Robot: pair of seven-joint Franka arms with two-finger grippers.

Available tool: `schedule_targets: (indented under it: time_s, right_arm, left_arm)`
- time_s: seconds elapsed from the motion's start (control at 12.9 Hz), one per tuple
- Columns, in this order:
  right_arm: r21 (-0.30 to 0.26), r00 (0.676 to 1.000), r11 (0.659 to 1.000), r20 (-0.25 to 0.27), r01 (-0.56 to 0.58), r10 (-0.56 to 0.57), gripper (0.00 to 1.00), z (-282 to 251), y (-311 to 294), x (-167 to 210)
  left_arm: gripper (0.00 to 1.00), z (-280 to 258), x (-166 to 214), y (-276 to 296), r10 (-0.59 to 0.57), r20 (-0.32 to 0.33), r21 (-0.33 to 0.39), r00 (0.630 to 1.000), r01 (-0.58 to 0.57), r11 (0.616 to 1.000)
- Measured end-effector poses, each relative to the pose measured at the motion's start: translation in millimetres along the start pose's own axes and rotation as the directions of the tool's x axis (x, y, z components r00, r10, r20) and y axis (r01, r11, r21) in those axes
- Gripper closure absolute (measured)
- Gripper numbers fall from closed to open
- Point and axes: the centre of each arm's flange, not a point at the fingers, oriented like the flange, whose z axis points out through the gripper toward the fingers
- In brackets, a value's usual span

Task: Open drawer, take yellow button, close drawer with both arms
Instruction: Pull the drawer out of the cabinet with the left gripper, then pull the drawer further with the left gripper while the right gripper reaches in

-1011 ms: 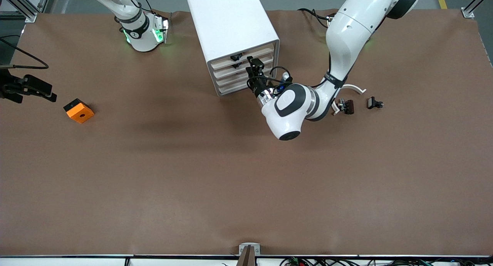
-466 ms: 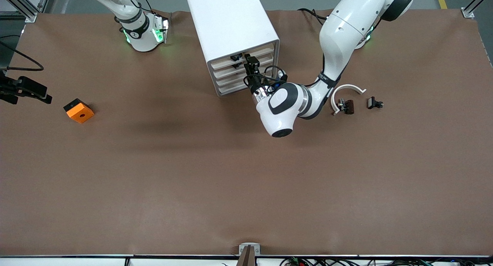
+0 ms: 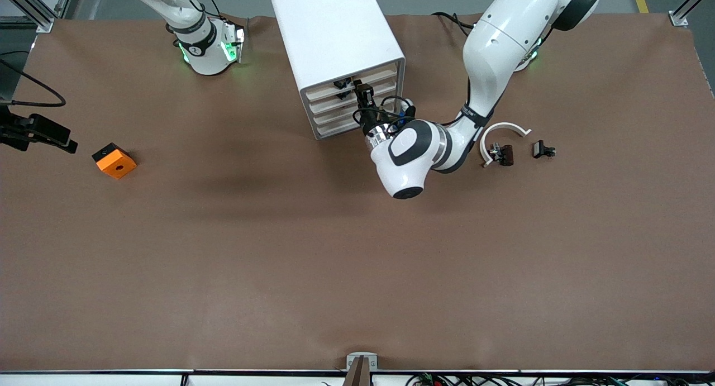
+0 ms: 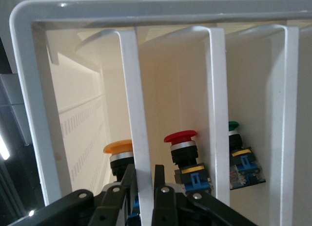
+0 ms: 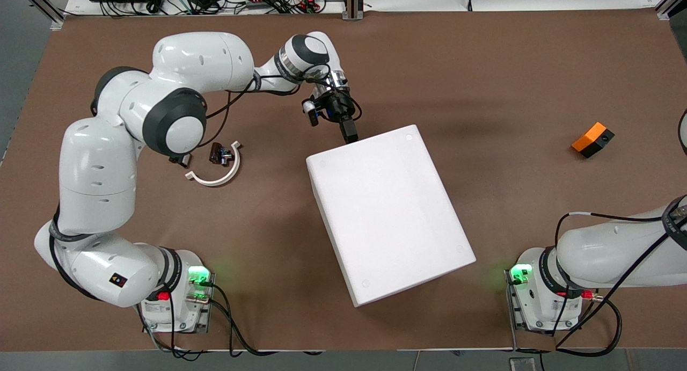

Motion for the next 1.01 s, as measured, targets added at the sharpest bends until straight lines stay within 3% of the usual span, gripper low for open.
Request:
schedule_targets:
  time_s: [0.39, 0.7, 1.01]
  right_arm:
    - [0.001, 1.000, 1.000, 0.000, 0.000, 0.000, 0.00, 0, -1, 0]
    - [0.007, 1.000, 0.999, 0.000, 0.032, -0.032, 0.00, 1, -23, -1]
    - [0.032, 1.000, 0.999, -0.009, -0.012, 0.012, 0.00, 2, -63, -2]
  left_arm:
    - [0.86, -7, 2, 1, -0.044, 0.012, -0.003, 0.999, 0.044, 0.999]
    - [0.86, -43, 17, 5, -0.051, 0.072, -0.011, 0.996, 0.052, 0.999]
    - [0.86, -72, 27, 4, -0.047, 0.121, -0.028, 0.992, 0.050, 0.998]
